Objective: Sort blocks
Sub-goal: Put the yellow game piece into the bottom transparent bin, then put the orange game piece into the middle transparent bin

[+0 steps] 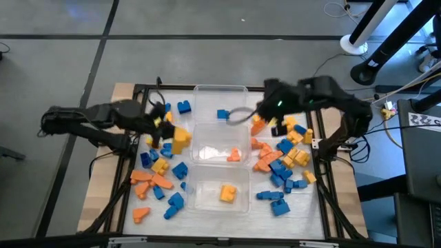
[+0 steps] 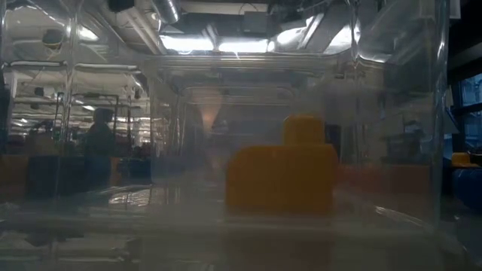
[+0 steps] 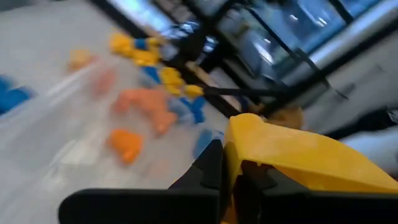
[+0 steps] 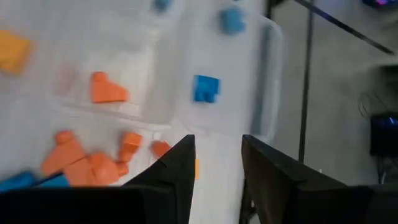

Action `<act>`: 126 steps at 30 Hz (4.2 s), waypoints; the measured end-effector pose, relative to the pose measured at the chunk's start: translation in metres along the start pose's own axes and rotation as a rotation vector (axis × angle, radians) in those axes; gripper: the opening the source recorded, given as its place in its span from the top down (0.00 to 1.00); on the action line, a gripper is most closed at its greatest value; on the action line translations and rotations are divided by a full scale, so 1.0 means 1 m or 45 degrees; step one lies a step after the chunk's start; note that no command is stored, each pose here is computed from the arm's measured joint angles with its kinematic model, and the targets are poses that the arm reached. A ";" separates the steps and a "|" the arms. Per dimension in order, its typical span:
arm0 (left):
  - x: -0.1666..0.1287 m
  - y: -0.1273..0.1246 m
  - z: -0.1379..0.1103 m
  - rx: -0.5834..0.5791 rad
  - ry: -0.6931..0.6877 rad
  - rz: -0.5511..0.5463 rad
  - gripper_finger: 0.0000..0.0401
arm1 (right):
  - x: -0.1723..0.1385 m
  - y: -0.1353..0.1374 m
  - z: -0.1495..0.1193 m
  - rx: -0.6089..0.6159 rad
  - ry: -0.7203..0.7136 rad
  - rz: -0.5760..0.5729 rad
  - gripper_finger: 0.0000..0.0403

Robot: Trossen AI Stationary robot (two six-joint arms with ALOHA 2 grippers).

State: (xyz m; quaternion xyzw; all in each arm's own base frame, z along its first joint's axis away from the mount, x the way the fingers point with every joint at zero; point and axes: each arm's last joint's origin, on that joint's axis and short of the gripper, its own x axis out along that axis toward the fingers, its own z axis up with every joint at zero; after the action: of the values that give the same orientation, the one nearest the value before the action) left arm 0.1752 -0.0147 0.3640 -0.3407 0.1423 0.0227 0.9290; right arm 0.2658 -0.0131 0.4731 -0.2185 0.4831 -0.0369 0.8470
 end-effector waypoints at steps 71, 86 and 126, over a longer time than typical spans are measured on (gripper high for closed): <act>0.122 -0.029 -0.085 0.660 0.369 -0.157 0.62 | 0.253 0.014 -0.165 -0.010 0.333 0.401 0.67; 0.122 -0.029 -0.085 0.662 0.368 -0.157 0.62 | 0.264 0.027 -0.178 0.054 0.335 0.460 0.67; 0.036 -0.005 -0.016 0.505 0.067 0.172 0.62 | 0.112 -0.007 -0.109 0.067 0.160 0.305 0.97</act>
State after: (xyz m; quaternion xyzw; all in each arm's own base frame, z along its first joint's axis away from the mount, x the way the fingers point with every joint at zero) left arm 0.2067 -0.0308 0.3459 -0.1413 0.1909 0.0476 0.9702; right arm 0.2354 -0.0862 0.3387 -0.1342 0.5566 0.0382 0.8190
